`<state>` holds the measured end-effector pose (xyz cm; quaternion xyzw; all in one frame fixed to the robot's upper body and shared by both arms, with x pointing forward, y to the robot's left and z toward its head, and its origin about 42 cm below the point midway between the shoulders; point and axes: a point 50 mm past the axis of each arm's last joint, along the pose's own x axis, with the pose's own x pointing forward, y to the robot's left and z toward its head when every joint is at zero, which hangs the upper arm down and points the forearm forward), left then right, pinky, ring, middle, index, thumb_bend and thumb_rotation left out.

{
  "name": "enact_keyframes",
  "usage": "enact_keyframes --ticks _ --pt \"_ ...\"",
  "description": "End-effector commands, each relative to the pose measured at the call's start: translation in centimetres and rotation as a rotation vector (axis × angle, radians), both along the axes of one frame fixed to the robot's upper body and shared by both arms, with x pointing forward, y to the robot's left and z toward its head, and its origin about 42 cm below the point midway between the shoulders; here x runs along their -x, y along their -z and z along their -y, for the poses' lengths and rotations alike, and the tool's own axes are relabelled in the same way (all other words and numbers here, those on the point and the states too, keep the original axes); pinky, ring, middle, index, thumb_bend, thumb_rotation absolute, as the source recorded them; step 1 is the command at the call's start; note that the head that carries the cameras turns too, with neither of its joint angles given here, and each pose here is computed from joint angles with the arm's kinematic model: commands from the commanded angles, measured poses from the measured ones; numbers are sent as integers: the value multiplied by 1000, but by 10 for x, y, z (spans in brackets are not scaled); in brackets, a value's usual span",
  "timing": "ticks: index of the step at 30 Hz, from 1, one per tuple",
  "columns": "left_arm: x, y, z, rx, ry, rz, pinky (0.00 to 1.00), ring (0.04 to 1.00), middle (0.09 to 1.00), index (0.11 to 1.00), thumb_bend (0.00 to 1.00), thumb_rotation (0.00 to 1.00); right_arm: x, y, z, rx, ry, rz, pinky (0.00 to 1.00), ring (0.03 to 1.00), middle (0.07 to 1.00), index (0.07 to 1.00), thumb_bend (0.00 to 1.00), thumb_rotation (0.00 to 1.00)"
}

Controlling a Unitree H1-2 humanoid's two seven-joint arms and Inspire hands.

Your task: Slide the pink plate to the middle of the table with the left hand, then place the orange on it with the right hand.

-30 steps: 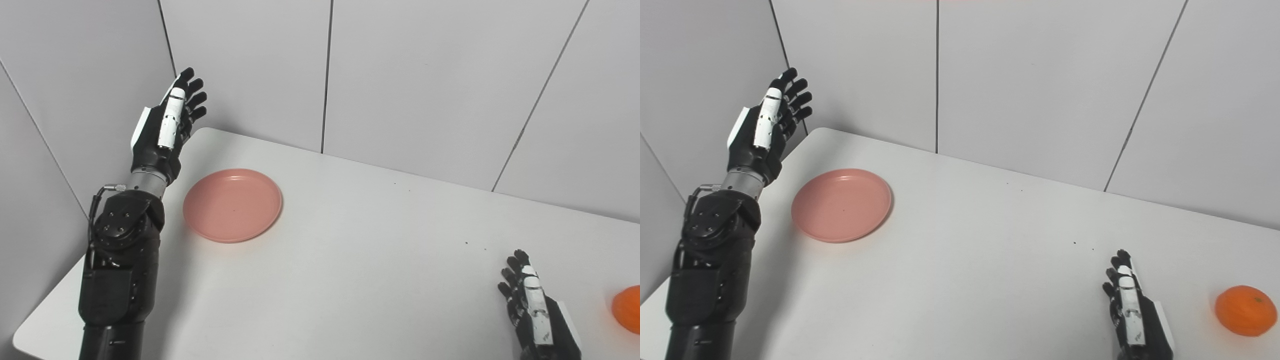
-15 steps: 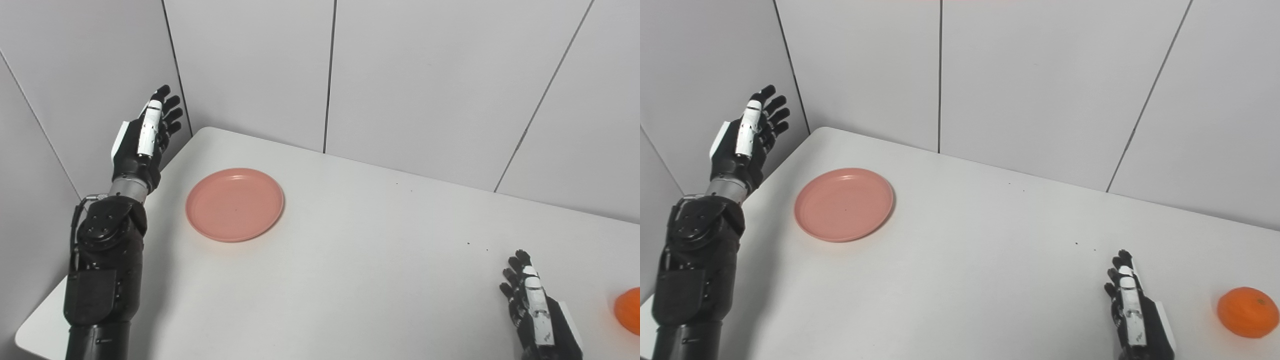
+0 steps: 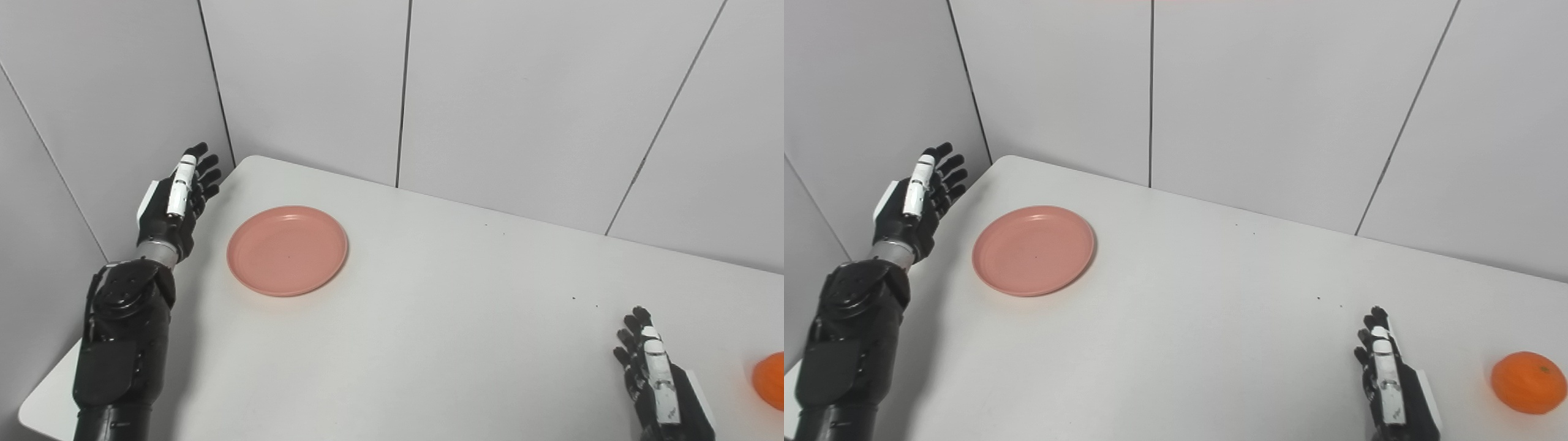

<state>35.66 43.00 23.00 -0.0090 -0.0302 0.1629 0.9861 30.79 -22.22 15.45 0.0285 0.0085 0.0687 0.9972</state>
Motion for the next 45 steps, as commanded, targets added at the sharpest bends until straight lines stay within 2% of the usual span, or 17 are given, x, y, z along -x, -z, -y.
enact_keyframes --ticks 1,18,29,34,36,40,45 --pt "-3 -18 -10 -41 16 73 936 928 927 920 283 1000 -4 -17 1 3 -3 69 1000 1000 1000 1000 170 1000" --pt "-8 20 -27 69 24 16 964 955 958 946 248 1000 -4 -17 2 7 5 64 1000 1000 1000 1000 166 1000" --pt "-10 32 -28 82 46 -5 984 956 951 949 291 1000 -4 -17 1 -1 4 60 1000 1000 1000 1000 158 1000" --pt "-15 43 -30 87 47 -34 966 946 946 946 325 1000 -4 -17 0 3 10 57 1000 1000 1000 1000 163 1000" --pt "-17 49 -30 91 58 -32 970 948 948 948 317 1000 -4 -18 0 2 10 55 1000 1000 1000 1000 159 1000" --pt "-19 56 -28 96 81 -26 971 944 943 928 362 1000 -4 -17 0 4 8 60 1000 1000 1000 1000 163 1000" --pt "-23 56 -21 124 98 -40 968 939 938 924 347 1000 -5 -16 0 -5 -5 66 1000 1000 1000 1000 165 1000"
